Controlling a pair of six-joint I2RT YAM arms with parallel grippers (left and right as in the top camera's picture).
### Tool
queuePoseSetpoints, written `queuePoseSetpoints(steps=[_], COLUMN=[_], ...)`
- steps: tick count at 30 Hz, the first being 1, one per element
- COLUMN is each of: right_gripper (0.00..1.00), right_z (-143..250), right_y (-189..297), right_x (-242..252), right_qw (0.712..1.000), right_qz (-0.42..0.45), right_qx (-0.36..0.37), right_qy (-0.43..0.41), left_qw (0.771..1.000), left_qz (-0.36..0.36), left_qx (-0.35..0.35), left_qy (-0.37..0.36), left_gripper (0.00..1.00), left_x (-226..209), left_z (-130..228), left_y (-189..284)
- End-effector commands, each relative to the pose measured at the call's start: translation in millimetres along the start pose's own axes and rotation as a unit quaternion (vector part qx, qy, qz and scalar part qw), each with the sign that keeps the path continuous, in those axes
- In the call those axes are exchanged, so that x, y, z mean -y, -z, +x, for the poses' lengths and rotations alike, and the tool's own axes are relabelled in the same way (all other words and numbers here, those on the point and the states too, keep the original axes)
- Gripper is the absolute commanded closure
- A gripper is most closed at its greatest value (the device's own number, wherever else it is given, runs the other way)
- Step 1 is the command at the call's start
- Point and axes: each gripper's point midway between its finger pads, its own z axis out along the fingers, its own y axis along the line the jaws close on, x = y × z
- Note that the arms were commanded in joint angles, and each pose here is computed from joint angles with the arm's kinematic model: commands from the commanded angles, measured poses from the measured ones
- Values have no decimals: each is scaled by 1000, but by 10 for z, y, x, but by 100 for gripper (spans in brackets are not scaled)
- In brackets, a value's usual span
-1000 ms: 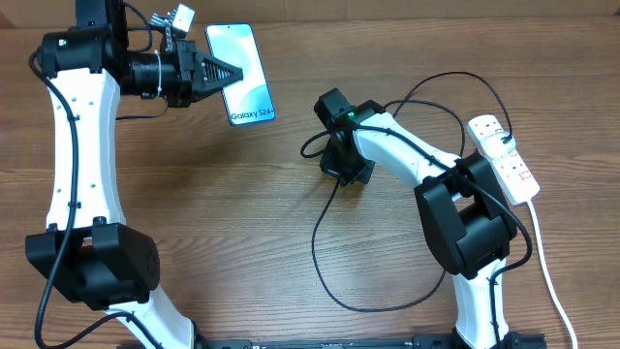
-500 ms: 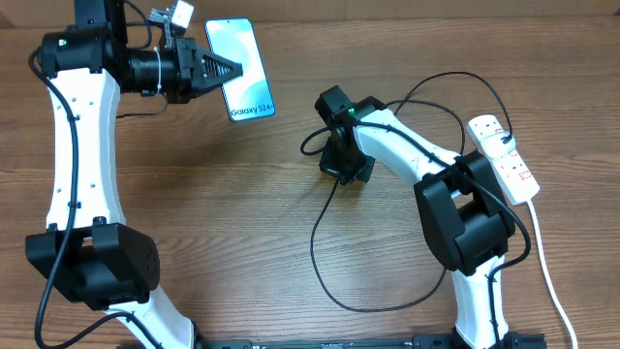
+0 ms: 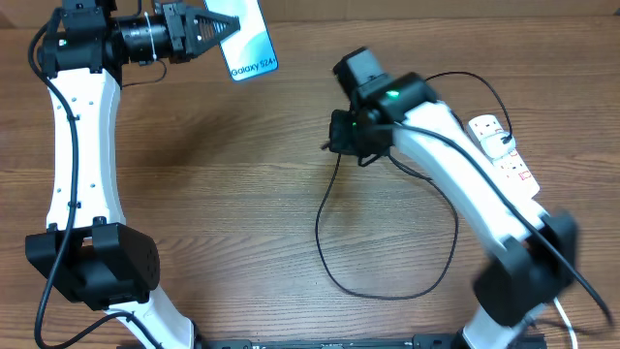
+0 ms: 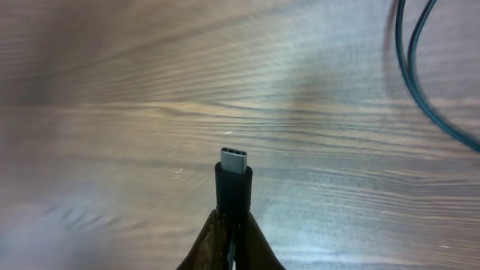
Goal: Plug charger to phone and switch on socket
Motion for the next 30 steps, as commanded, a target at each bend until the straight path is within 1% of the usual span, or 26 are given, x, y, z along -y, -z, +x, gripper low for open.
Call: queuePoseSetpoints(steps=[1, 2, 5, 10, 13, 17, 21, 26, 30], right_gripper=[96, 96, 96, 96, 96, 96, 96, 96, 96], right_z=[89, 141, 284, 489, 549, 526, 479, 361, 316], right_y=[466, 563, 768, 1003, 1127, 1339, 1465, 1461, 1461], right_x=[-243, -303, -481, -827, -964, -1075, -1117, -997, -960], right_qw=[995, 992, 986, 972, 965, 959, 952, 956, 957], right_qz=[-37, -45, -67, -108, -127, -145, -151, -110, -98], right_qx=[39, 46, 62, 88, 101, 122, 139, 165, 174], right_qy=[88, 105, 140, 189, 206, 212, 225, 217, 210], left_qw=[999, 999, 999, 999, 997, 993, 992, 990, 988], left_qz=[28, 29, 35, 44, 68, 102, 108, 112, 119], left_qx=[-4, -5, -11, -23, -39, -58, -64, -75, -87], left_qy=[21, 20, 19, 14, -5, -23, -22, -30, -36], left_gripper=[95, 97, 96, 96, 96, 96, 96, 96, 96], left_x=[178, 183, 214, 277, 382, 520, 553, 580, 630], left_z=[-20, -16, 7, 63, 131, 215, 248, 335, 415], left_y=[18, 8, -25, -120, -186, -239, -275, -344, -423])
